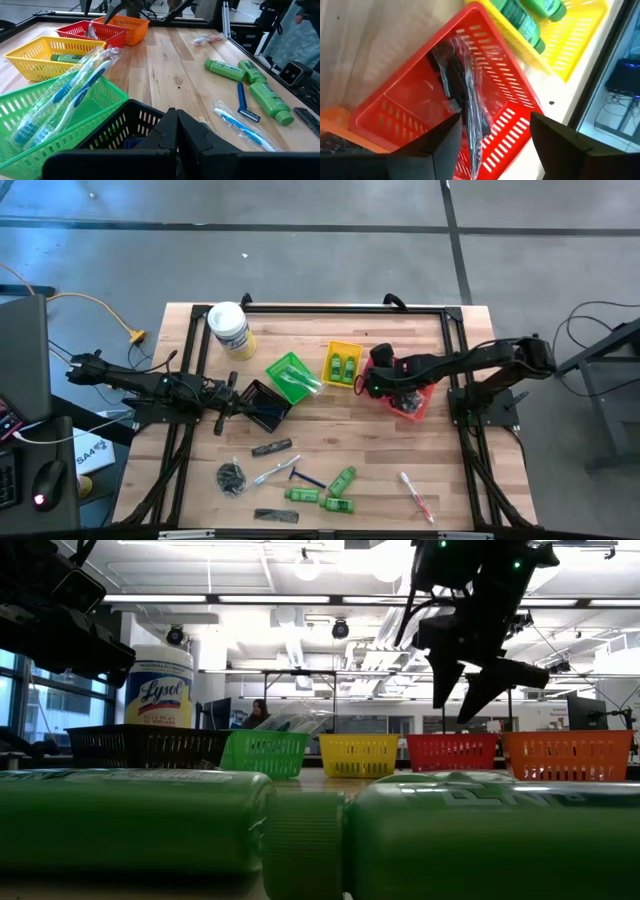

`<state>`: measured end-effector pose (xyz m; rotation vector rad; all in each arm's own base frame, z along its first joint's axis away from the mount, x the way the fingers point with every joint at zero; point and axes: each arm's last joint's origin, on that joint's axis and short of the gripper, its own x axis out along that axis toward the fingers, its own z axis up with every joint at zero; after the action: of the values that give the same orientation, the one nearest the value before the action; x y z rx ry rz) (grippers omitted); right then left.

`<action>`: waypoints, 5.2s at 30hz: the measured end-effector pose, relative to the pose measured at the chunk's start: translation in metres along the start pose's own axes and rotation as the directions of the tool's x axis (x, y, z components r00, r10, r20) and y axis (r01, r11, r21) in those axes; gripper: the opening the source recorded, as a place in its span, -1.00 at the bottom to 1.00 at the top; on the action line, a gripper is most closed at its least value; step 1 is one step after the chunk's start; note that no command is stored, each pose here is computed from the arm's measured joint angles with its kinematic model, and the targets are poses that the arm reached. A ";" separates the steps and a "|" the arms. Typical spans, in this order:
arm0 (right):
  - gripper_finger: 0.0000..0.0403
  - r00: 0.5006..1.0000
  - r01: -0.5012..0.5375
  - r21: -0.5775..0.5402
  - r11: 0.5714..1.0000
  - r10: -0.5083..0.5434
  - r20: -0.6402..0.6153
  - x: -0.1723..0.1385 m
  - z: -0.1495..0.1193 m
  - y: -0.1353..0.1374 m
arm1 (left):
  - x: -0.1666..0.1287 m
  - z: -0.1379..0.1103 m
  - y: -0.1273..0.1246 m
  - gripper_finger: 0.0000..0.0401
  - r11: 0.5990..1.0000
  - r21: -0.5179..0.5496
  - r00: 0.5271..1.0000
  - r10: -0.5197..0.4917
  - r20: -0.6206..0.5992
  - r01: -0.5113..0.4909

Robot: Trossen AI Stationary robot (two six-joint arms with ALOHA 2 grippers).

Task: Pick & Place Travel size toiletries
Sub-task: Put the black hair brush into the orange bin

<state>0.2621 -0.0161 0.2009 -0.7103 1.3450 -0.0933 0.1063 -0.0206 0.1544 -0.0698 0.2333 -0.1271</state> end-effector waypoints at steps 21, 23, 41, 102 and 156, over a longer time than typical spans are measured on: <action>-0.98 0.521 -0.210 0.460 0.863 -0.299 0.800 -0.127 -0.060 -0.016 | 0.000 0.000 0.000 -1.00 1.000 0.000 1.000 -0.004 -0.001 0.004; -0.98 0.372 -0.306 0.445 0.842 -0.324 0.870 -0.133 -0.077 -0.009 | 0.000 0.000 0.000 -1.00 1.000 0.000 1.000 -0.004 -0.001 0.004; -0.98 0.168 -0.623 0.389 0.679 -0.369 0.914 -0.058 -0.127 0.060 | 0.000 0.000 0.000 -1.00 1.000 -0.015 1.000 -0.004 -0.001 0.004; -0.97 0.211 -0.677 0.333 0.656 -0.261 0.942 -0.020 -0.126 0.084 | 0.023 0.031 -0.141 -0.31 0.965 -0.210 0.622 -0.069 -0.780 -0.157; -0.98 0.160 -0.660 0.172 0.732 -0.087 0.983 -0.019 -0.125 0.091 | 0.010 -0.026 -0.179 0.24 0.540 -0.551 0.601 -0.101 -0.793 -0.636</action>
<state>0.1134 0.0122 0.1638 0.1884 0.0681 0.2645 0.0885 -0.2007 0.1417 -0.9396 1.1791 0.3539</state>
